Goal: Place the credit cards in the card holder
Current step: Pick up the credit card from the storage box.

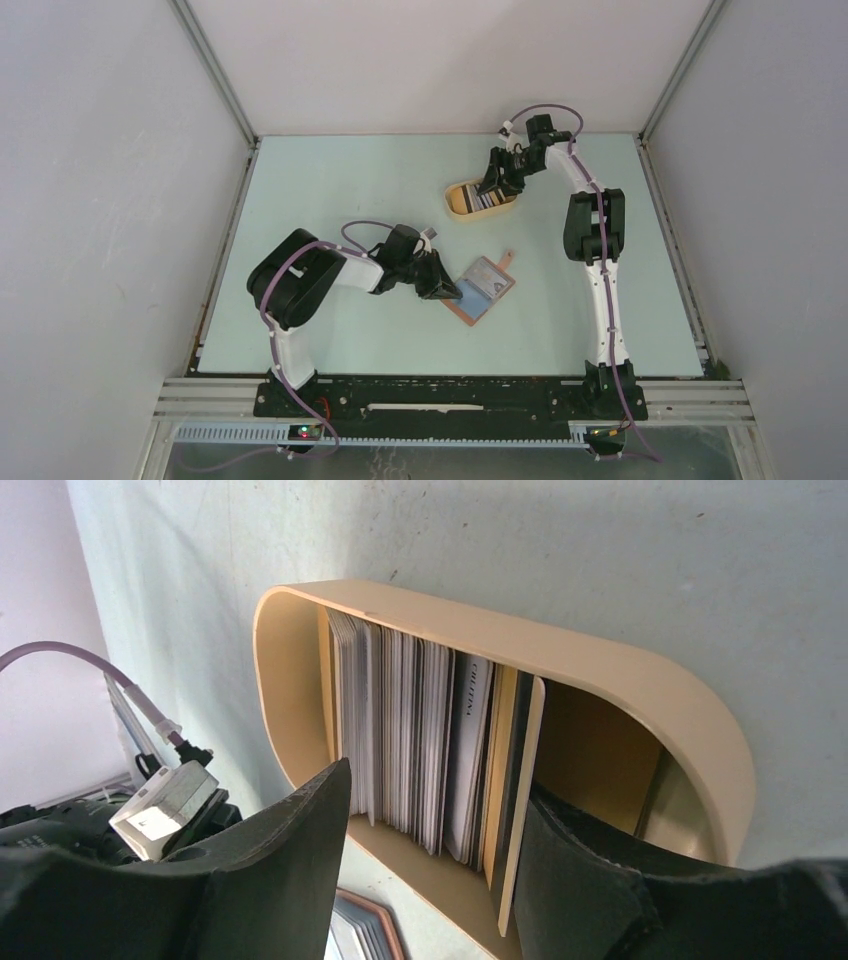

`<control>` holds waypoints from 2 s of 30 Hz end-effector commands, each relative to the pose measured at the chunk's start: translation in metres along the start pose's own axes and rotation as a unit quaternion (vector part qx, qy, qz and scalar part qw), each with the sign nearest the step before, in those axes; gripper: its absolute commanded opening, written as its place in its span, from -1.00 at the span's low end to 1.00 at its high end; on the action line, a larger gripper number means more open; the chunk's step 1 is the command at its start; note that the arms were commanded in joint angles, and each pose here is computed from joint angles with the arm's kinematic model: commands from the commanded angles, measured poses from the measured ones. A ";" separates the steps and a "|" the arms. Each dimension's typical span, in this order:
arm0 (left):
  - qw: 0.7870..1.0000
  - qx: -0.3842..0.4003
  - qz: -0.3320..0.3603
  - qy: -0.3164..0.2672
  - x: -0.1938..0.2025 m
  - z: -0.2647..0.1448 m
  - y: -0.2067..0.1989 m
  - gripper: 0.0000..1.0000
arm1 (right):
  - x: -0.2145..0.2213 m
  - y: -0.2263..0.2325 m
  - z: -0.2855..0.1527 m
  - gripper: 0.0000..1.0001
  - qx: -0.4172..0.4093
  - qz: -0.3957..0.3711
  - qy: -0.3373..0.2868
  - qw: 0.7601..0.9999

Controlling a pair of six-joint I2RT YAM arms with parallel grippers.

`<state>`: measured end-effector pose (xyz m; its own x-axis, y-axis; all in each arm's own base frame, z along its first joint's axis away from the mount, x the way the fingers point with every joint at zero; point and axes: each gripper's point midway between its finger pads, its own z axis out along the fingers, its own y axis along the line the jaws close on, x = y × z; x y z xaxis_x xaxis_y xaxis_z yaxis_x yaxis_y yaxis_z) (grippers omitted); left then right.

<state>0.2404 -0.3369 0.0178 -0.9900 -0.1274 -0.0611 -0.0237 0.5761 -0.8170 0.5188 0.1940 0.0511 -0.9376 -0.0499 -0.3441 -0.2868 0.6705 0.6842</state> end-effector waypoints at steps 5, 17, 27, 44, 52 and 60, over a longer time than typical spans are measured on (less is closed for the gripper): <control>0.999 -0.039 0.000 0.004 0.003 0.005 0.023 -0.81 | -0.024 0.019 -0.032 0.25 0.037 -0.049 -0.036 0.997; 0.999 -0.039 0.000 0.003 0.004 0.004 0.023 -0.81 | -0.027 0.022 -0.039 0.07 0.033 -0.051 -0.042 0.997; 0.999 -0.038 0.001 0.003 0.005 0.005 0.023 -0.81 | -0.030 0.022 -0.046 -0.03 0.035 -0.051 -0.049 0.997; 0.999 -0.037 0.000 0.004 0.004 0.005 0.023 -0.81 | -0.031 0.016 -0.049 -0.65 0.045 -0.047 -0.051 0.997; 0.999 -0.036 0.000 0.005 0.004 0.005 0.022 -0.81 | -0.042 0.023 -0.069 -1.00 0.065 -0.081 -0.074 0.992; 0.999 -0.036 0.002 0.006 0.004 0.006 0.022 -0.81 | -0.051 0.033 -0.099 -1.00 0.079 -0.101 -0.104 0.986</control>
<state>0.2399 -0.3371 0.0176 -0.9904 -0.1248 -0.0595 -0.0233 0.5748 -0.8180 0.5313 0.1558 0.0953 -0.8818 -0.0515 -0.4688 -0.3351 0.7680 0.5458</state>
